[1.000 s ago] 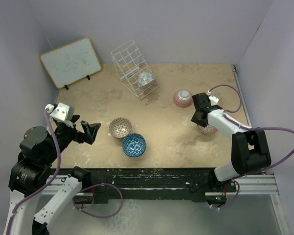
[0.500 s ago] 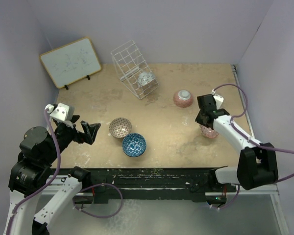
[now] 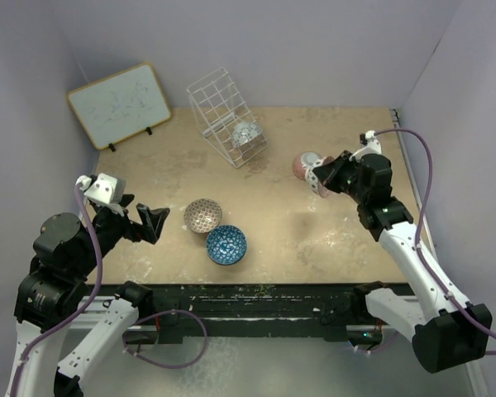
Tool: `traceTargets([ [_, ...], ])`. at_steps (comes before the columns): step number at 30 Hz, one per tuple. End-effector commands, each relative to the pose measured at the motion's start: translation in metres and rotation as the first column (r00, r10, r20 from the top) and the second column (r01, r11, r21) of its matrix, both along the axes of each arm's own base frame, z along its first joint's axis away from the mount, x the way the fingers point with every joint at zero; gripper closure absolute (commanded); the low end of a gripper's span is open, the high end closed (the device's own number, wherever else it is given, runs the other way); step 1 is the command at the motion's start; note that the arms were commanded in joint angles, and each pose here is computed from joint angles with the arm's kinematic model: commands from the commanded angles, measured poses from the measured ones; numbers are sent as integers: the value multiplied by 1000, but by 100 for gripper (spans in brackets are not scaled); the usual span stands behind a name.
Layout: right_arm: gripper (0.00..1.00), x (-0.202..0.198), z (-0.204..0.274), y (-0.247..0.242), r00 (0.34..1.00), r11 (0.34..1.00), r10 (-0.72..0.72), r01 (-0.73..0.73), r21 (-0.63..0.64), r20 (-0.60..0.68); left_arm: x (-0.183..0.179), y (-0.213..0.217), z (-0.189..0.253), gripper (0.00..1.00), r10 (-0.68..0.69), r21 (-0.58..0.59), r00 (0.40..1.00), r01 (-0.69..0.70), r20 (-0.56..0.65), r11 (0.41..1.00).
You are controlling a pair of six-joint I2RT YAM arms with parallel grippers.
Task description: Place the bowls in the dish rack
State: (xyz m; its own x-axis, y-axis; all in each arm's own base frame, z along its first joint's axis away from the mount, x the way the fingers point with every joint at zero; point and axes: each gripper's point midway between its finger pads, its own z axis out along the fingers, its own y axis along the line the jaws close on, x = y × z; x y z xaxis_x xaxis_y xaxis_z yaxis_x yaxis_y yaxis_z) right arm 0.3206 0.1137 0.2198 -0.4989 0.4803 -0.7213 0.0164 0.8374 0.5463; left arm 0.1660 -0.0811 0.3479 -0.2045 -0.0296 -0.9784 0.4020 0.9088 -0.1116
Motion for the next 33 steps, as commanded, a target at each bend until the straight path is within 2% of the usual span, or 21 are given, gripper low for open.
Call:
traceTargets([
  [1, 100, 7, 102, 59, 905, 918, 186, -299, 261, 382, 3, 3, 21, 1, 21, -11, 999, -20, 50, 1000],
  [8, 100, 10, 184, 86, 727, 765, 106, -495, 411, 679, 0, 5, 32, 1, 25, -16, 998, -24, 62, 1000],
  [15, 100, 18, 232, 122, 578, 593, -45, -641, 488, 815, -4, 8, 40, 1, 36, -23, 996, -35, 77, 999],
  [21, 100, 66, 222, 145, 539, 365, -184, -739, 566, 822, -8, 13, 46, 1, 50, -22, 995, -48, 91, 999],
  [24, 100, 94, 207, 157, 557, 273, -208, -756, 594, 804, -10, 15, 49, 1, 55, -20, 994, -53, 98, 998],
  [26, 100, 108, 197, 164, 575, 256, -212, -748, 613, 790, -11, 16, 51, 1, 59, -19, 993, -58, 101, 998],
  [30, 100, 126, 186, 170, 592, 309, -225, -710, 633, 774, -12, 18, 50, 1, 67, -17, 992, -65, 104, 998],
  [33, 100, 130, 187, 172, 583, 304, -228, -718, 626, 780, -12, 19, 47, 1, 69, -14, 992, -68, 102, 998],
])
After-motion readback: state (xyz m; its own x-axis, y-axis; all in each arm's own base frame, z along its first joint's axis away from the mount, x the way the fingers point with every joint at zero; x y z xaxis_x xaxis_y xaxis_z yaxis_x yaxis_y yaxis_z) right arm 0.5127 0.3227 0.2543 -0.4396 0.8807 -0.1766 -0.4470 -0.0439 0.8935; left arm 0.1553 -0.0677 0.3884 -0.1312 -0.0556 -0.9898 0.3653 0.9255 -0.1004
